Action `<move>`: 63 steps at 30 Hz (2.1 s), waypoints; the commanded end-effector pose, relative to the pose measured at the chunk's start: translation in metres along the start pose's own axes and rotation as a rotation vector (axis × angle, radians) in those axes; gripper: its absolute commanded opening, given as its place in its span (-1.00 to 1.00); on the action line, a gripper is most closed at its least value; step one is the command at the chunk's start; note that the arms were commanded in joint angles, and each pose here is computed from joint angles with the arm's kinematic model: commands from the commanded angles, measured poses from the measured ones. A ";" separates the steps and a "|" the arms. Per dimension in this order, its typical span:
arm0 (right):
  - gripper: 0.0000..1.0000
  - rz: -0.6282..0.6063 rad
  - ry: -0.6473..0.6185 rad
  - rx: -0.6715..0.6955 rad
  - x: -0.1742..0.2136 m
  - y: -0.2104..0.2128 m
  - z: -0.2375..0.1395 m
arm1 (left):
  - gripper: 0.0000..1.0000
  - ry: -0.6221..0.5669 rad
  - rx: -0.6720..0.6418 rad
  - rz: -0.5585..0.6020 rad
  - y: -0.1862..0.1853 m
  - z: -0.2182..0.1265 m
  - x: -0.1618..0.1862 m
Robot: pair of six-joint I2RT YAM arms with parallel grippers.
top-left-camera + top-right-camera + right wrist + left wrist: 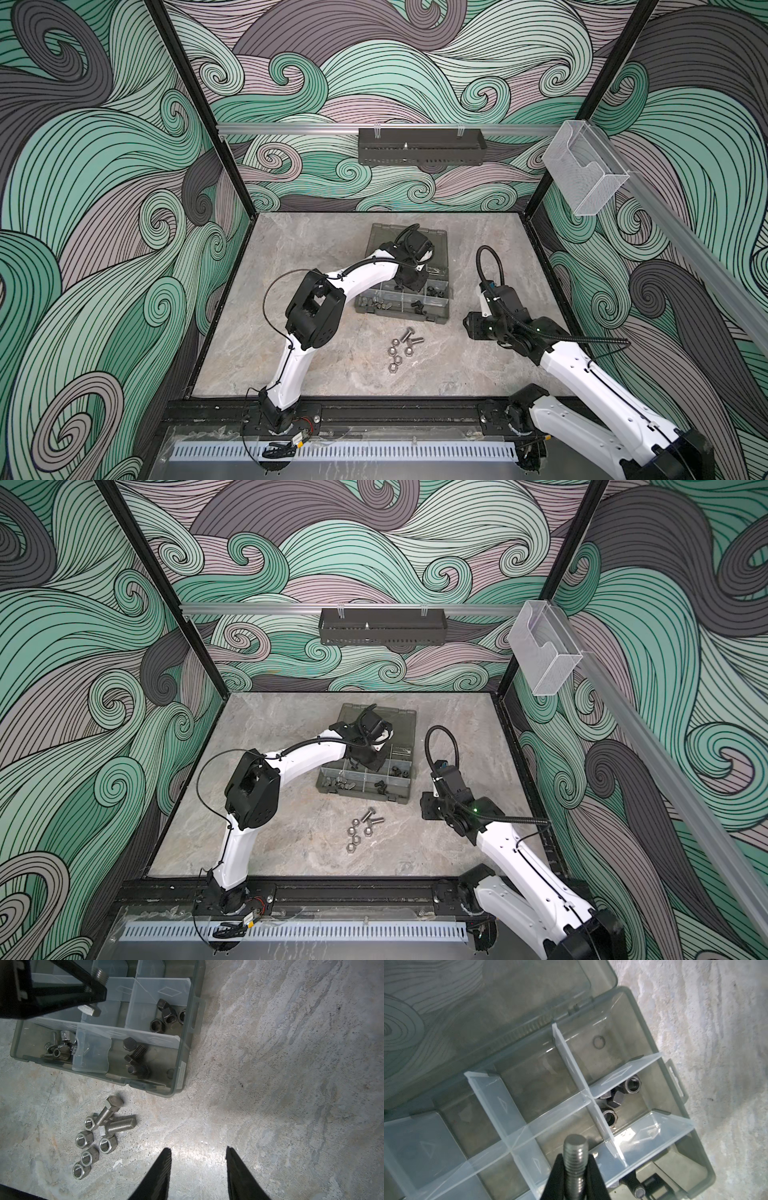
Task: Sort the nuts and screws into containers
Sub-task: 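Carry the silver bolt with the left gripper into a box compartment, release, then draw the left gripper back while the right gripper moves to the pile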
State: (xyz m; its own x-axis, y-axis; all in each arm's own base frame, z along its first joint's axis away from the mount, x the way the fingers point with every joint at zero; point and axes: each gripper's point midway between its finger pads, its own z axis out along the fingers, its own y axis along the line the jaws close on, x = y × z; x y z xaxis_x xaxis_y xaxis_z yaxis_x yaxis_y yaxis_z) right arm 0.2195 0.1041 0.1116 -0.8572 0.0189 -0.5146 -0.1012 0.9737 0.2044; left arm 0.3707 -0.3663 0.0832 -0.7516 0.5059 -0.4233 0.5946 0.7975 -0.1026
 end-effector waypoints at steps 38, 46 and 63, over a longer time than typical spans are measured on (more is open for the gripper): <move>-0.12 -0.168 0.112 -0.071 0.022 0.042 0.028 | -0.23 -0.183 -0.073 -0.239 0.046 -0.127 0.084; -0.11 -0.322 0.164 -0.144 0.030 0.078 0.044 | -0.23 -0.172 -0.099 -0.336 0.062 -0.132 0.131; -0.05 -0.554 0.227 -0.143 0.047 0.112 0.072 | -0.22 -0.210 -0.169 -0.435 0.085 -0.150 0.189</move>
State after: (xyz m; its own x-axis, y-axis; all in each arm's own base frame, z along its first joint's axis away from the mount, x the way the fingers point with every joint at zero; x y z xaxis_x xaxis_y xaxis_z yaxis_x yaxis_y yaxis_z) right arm 0.1983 0.2232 0.0462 -0.7769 -0.5122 -0.3660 -0.5834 0.8043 0.1127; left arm 0.2381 -0.1627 0.1282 -0.8334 0.0908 -0.5452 0.2178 0.9605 -0.1730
